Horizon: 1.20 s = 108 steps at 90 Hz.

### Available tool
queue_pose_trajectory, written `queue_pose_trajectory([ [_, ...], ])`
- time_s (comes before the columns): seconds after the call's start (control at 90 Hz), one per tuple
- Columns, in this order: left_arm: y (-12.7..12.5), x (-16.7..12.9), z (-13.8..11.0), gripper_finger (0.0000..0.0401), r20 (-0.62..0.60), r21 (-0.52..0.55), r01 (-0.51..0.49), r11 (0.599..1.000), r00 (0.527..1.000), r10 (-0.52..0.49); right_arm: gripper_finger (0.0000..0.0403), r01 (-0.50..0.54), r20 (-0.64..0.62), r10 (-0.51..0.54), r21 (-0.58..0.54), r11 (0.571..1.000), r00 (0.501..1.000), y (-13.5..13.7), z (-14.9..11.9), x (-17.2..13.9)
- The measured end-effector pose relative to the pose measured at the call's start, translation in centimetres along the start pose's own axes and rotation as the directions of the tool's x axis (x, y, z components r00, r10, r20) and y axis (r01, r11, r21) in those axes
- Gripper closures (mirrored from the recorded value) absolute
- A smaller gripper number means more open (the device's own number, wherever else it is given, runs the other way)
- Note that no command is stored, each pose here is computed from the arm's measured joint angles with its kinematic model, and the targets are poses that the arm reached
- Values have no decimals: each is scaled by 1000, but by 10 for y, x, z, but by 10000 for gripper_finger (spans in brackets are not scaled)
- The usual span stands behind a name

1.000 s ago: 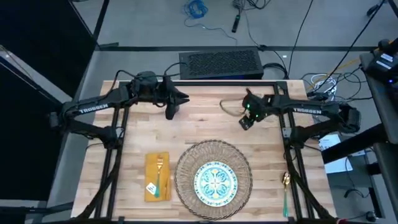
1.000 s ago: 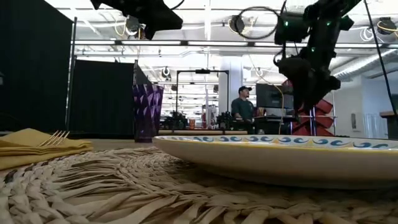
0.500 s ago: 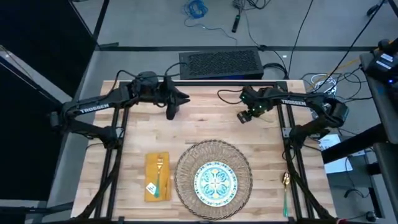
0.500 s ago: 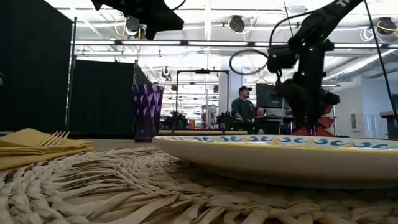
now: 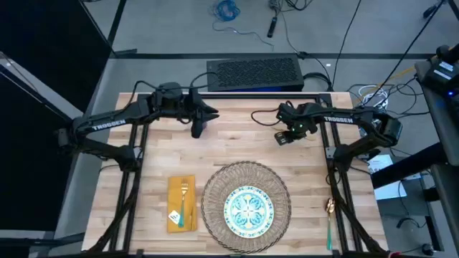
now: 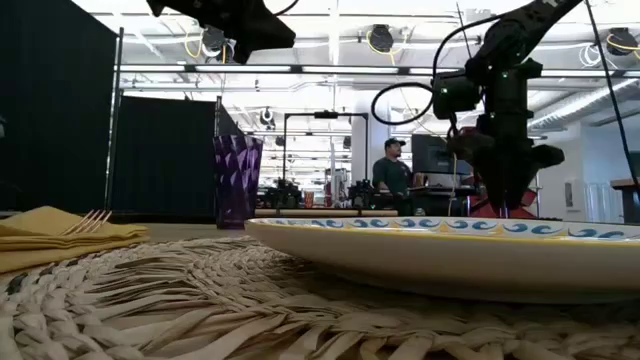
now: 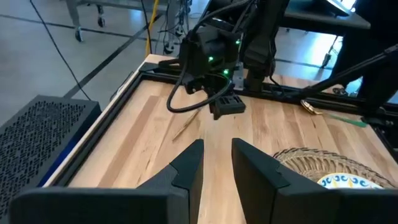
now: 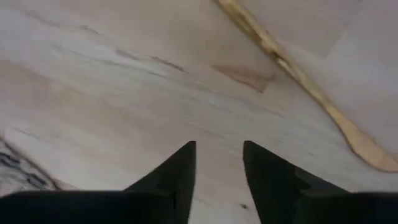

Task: Set table place
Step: Put the gold knife to the right of the brown placemat

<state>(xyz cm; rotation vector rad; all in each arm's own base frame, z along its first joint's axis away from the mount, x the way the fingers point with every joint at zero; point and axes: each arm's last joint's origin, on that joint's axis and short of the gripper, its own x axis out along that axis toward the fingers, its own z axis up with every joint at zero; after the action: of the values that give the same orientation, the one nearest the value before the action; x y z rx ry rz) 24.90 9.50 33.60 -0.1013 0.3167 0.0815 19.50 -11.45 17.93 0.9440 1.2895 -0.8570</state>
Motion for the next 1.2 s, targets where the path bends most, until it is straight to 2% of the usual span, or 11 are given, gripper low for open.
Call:
queue_pose_trajectory([
  [0.1,-1,0,0,333,0,0,19,1000,1000,-19,377,3,6,-3,-11,1000,1000,-1,1,0],
  [0.156,-1,0,0,333,0,-1,28,1000,1000,-28,394,4,6,-4,-8,1000,1000,-2,2,0],
  [0.278,-1,0,0,333,-3,-4,32,999,999,-32,401,20,-13,-20,27,999,1000,-10,5,3],
  [0.411,-1,0,-1,333,-8,-11,33,999,999,-33,402,71,-90,-67,48,996,994,-20,3,14],
  [0.656,-1,0,-1,333,-7,-11,37,999,999,-37,403,123,-106,-119,29,992,987,-26,7,24],
  [1.011,-2,0,0,333,-5,-11,55,998,998,-55,403,179,-141,-170,59,982,975,-41,18,35],
  [1.2,-2,0,0,333,-5,-8,56,998,998,-56,403,177,-142,-166,68,982,976,-45,22,39],
])
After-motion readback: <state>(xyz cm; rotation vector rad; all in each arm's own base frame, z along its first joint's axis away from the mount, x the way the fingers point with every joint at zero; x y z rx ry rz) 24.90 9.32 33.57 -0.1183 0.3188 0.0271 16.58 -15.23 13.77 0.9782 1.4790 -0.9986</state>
